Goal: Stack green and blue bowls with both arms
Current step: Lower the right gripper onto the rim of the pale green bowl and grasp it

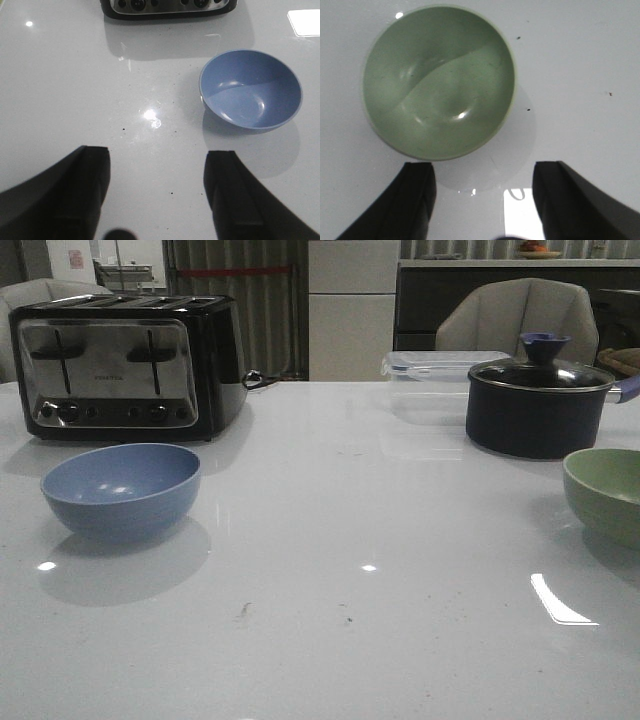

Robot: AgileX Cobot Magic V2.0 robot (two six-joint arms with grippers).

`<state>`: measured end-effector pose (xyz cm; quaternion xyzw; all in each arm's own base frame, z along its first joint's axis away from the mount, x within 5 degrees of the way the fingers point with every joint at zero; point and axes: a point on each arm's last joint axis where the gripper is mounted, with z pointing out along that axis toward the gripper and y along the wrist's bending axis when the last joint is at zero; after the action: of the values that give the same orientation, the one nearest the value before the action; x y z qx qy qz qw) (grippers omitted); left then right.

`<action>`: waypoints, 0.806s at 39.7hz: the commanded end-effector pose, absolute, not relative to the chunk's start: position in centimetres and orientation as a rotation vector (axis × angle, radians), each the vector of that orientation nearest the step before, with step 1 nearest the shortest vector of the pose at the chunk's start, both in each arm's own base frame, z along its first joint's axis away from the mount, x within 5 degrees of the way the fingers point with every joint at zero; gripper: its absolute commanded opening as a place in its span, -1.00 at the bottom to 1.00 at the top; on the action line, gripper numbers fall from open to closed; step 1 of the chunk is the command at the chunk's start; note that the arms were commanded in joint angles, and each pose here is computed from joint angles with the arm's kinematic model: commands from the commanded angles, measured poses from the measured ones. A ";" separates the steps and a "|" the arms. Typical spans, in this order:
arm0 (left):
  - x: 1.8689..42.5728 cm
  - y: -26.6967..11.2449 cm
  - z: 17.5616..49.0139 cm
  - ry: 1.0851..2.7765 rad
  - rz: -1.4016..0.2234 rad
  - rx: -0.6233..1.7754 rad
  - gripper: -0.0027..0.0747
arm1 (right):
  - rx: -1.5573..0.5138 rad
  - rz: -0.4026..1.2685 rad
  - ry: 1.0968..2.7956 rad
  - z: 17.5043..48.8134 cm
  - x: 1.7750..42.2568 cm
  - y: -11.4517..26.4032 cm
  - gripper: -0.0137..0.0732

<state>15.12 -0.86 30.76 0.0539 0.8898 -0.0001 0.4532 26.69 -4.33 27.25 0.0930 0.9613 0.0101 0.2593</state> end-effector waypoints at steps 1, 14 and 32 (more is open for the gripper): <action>15.6 -0.8 32.5 2.088 0.005 0.127 0.30 | 0.284 0.017 2.582 28.3 28.8 -5.6 0.53; 15.6 -0.8 32.5 2.088 0.005 0.127 0.30 | 0.307 0.027 2.716 24.5 34.3 -7.6 0.50; 15.6 -0.8 32.5 2.088 0.005 0.127 0.30 | 0.280 0.034 2.775 22.1 36.5 -8.1 -0.45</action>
<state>15.12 -0.86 30.76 0.0546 0.8897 0.0003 0.4532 36.44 -7.89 19.32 0.1121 0.9849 0.0211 0.1301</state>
